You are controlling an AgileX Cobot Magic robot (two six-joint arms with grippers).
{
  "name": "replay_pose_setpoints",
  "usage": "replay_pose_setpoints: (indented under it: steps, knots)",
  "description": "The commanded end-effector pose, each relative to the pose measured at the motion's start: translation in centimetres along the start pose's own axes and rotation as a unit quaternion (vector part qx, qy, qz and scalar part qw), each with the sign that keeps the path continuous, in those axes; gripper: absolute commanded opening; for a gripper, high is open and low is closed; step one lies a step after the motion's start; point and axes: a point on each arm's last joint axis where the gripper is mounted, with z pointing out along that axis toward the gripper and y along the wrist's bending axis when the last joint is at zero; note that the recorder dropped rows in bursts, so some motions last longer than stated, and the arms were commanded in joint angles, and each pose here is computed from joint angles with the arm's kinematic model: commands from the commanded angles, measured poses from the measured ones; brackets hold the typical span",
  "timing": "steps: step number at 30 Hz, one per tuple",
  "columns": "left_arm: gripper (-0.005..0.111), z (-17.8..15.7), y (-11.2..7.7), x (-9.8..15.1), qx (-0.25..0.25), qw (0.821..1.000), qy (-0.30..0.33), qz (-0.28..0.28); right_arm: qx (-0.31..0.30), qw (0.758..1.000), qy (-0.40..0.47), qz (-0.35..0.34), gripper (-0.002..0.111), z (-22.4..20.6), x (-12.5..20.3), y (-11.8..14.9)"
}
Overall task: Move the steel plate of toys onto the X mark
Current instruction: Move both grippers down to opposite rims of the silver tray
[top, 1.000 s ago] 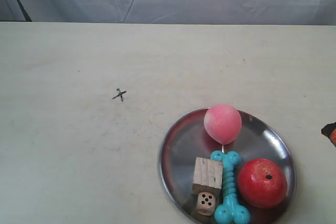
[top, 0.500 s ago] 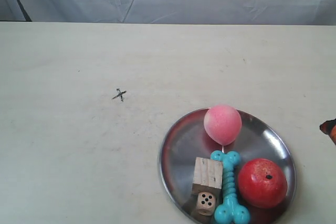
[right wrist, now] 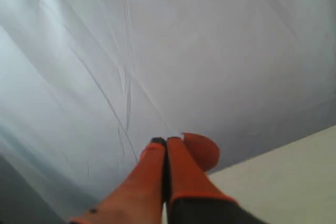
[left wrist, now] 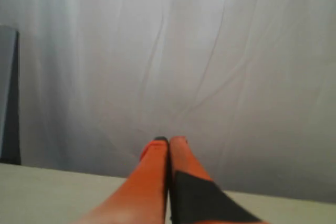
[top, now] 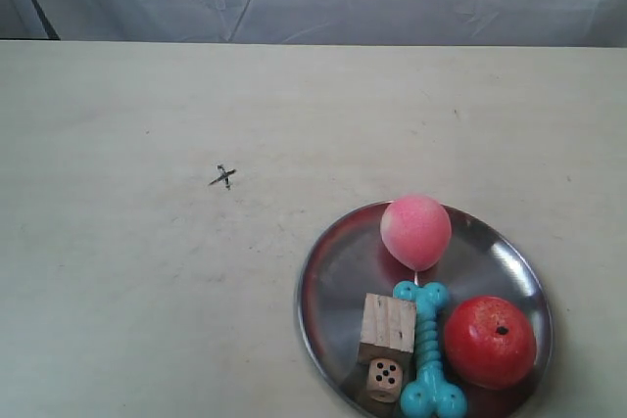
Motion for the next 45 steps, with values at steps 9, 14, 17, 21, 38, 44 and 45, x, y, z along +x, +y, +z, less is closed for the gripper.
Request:
replay_pose_setpoints:
  steps: [9,14,17,21,38,44,45]
  knots:
    - [0.000,9.2,-9.5,8.3,0.156,0.878,0.450,0.057,0.014,0.824,0.555,-0.112,-0.001,13.5,6.1,0.0]
    - [0.000,11.3,-9.5,12.9,0.142,0.818,0.549,-0.093,0.110,0.798,0.589,-0.073,-0.001,14.8,5.5,-5.1]
    - [0.000,12.7,-8.7,15.4,0.157,0.771,0.592,-0.175,0.129,0.779,0.612,-0.046,-0.001,14.9,6.1,-7.0]
    - [0.000,14.5,-7.5,19.7,0.241,0.671,0.647,-0.272,0.129,0.744,0.654,-0.028,-0.001,14.8,8.0,-8.2]
    - [0.009,14.9,-6.5,23.4,0.213,0.694,0.661,-0.192,0.143,0.741,0.654,-0.055,0.045,12.0,13.0,-9.7]
    - [0.036,14.1,-7.3,25.9,0.209,0.666,0.691,-0.190,0.145,0.736,0.658,-0.057,0.041,11.7,13.3,-9.9]
    - [0.040,14.0,-7.5,26.2,0.209,0.662,0.695,-0.187,0.148,0.736,0.659,-0.055,0.041,11.6,13.5,-10.0]
